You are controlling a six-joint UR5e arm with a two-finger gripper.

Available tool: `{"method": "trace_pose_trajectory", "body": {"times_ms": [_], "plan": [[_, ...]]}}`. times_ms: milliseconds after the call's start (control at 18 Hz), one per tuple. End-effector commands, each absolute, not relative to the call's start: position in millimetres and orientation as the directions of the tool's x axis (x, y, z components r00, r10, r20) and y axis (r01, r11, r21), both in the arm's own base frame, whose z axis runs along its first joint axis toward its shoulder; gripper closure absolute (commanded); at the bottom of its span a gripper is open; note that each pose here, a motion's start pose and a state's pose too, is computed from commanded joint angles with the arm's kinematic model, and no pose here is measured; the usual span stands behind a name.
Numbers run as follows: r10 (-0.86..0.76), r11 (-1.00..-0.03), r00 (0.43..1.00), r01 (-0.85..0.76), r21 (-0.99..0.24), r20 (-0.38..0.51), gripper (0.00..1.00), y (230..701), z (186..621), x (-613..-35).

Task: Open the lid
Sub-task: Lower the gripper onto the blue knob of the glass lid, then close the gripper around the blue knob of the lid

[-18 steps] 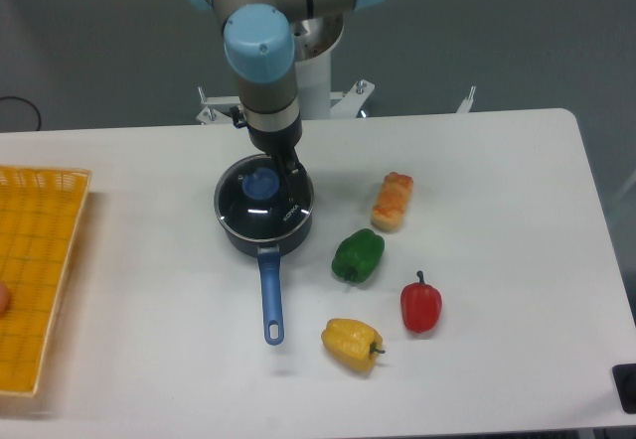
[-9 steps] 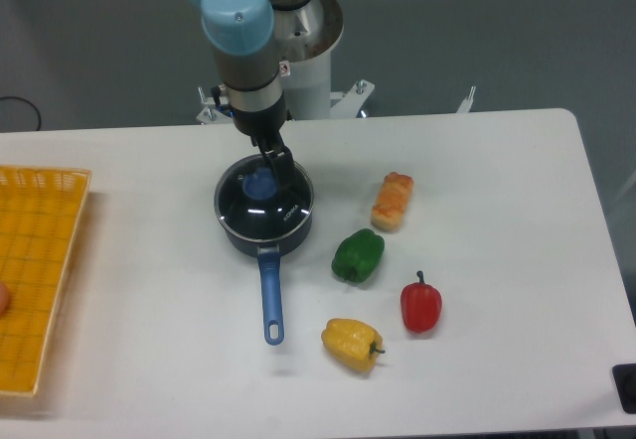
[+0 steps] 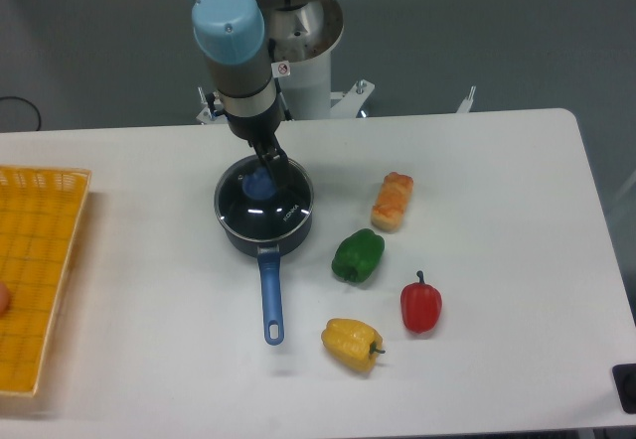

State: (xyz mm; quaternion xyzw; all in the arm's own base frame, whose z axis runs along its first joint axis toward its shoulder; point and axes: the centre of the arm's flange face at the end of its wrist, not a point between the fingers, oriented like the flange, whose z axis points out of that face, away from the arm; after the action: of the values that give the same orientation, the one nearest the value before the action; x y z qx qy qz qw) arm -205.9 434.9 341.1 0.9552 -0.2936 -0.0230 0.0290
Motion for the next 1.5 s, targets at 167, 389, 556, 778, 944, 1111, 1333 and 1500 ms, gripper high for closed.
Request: {"method": "trace_pose_trajectory", "body": {"times_ms": [167, 389, 556, 778, 944, 1111, 1333, 1500], "plan": [[-0.56, -0.827, 0.828, -0.558, 0.068, -0.014, 0.0, 436, 334, -207], [-0.559, -0.828, 0.829, -0.557, 0.06, -0.007, 0.0, 439, 330, -208], [-0.557, -0.83, 0.831, -0.557, 0.032, 0.001, 0.0, 444, 329, -211], [-0.559, -0.829, 0.829, -0.559, 0.026, -0.004, 0.0, 450, 325, -214], [-0.559, -0.829, 0.829, -0.559, 0.025, -0.002, 0.0, 451, 320, -213], [-0.561, -0.828, 0.828, -0.561, 0.027, 0.0, 0.0, 452, 317, -214], [-0.559, -0.828, 0.829, -0.559, 0.029, 0.006, 0.0, 453, 313, -215], [-0.559, -0.828, 0.829, -0.56, 0.032, 0.017, 0.0, 454, 307, -216]]}}
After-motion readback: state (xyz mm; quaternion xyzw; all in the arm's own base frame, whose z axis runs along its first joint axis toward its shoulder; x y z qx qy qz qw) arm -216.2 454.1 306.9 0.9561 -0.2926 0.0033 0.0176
